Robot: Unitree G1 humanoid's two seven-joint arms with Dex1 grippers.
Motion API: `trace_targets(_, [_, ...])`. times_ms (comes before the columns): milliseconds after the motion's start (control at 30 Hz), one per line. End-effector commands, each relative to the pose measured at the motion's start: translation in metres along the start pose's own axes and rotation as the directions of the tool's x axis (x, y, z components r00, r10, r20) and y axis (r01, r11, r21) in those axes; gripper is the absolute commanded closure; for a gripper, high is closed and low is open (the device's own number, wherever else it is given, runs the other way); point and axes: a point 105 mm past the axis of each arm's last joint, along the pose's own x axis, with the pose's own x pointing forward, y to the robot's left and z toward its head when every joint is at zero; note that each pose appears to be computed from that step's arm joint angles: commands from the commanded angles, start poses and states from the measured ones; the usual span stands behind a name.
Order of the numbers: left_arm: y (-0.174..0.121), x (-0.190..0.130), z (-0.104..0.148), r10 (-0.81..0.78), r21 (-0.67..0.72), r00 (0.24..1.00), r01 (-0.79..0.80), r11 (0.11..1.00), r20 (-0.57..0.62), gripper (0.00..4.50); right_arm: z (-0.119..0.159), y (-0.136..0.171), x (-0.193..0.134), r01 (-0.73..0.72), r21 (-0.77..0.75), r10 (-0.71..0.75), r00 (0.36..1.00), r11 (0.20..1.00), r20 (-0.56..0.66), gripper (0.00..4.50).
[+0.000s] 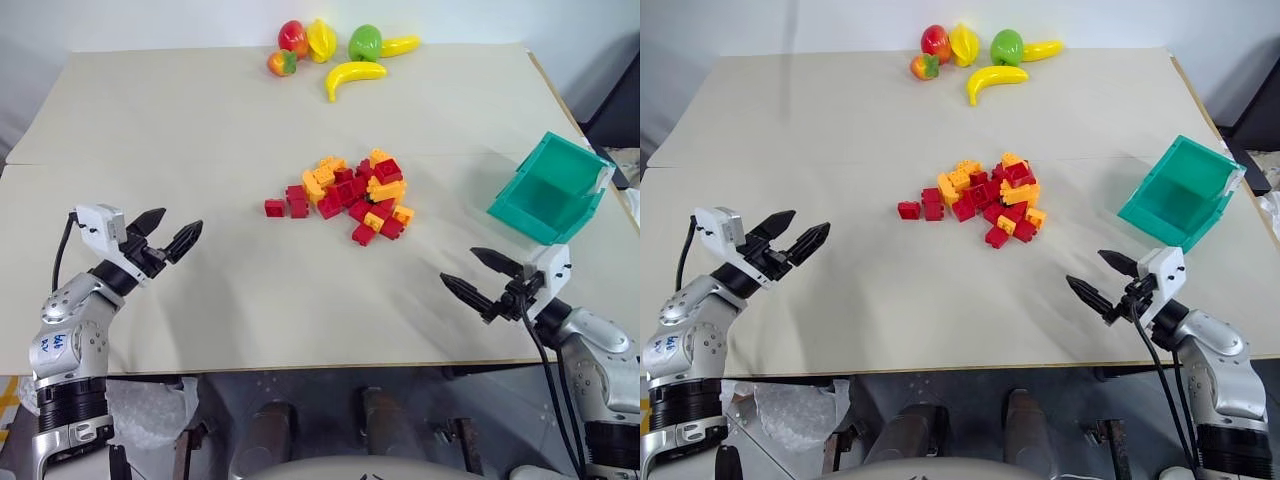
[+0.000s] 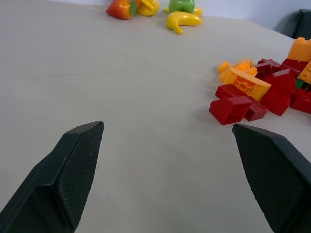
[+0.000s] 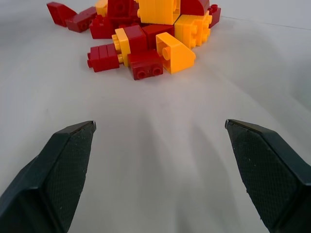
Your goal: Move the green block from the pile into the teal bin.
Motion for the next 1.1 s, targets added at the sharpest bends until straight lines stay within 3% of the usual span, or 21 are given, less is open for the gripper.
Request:
trace_targets(33, [-0.002, 0.002, 0.014, -0.021, 0.048, 0.999, 0.019, 0.999, 0.041, 0.00, 0.009, 0.002, -0.001, -0.001, -0.006, 0.001, 0.999, 1.000, 0.041, 0.03])
trace_targets(233, [-0.002, 0.007, 0.010, -0.008, 0.098, 1.000, 0.010, 0.995, -0.022, 0.00, 0.010, 0.003, 0.000, 0.012, -0.026, -0.011, 1.000, 1.000, 0.028, 0.03])
trace_targets(367, [-0.011, 0.012, 0.009, -0.071, 0.191, 0.995, 0.082, 0.978, -0.063, 0.00, 0.023, 0.024, 0.013, -0.070, -0.052, 0.071, 0.997, 0.996, 0.019, 0.03])
trace_targets(600, [-0.029, 0.018, 0.006, -0.249, 0.290, 0.960, 0.276, 0.916, -0.125, 0.00, 0.060, 0.068, 0.070, -0.092, -0.100, 0.098, 0.994, 0.991, 0.049, 0.03])
trace_targets(700, [-0.046, 0.022, 0.014, -0.401, 0.279, 0.915, 0.399, 0.873, -0.053, 0.00, 0.069, 0.085, 0.106, -0.055, -0.102, 0.058, 0.998, 0.993, 0.026, 0.64])
trace_targets(967, [-0.057, 0.028, 0.017, -0.533, 0.314, 0.845, 0.517, 0.796, -0.040, 0.00, 0.099, 0.107, 0.180, 0.006, -0.099, -0.003, 1.000, 0.995, 0.030, 3.49])
trace_targets(1100, [-0.056, 0.031, 0.019, -0.543, 0.329, 0.839, 0.522, 0.787, -0.032, 0.00, 0.100, 0.108, 0.207, 0.044, -0.086, -0.043, 0.999, 0.995, 0.023, 4.47])
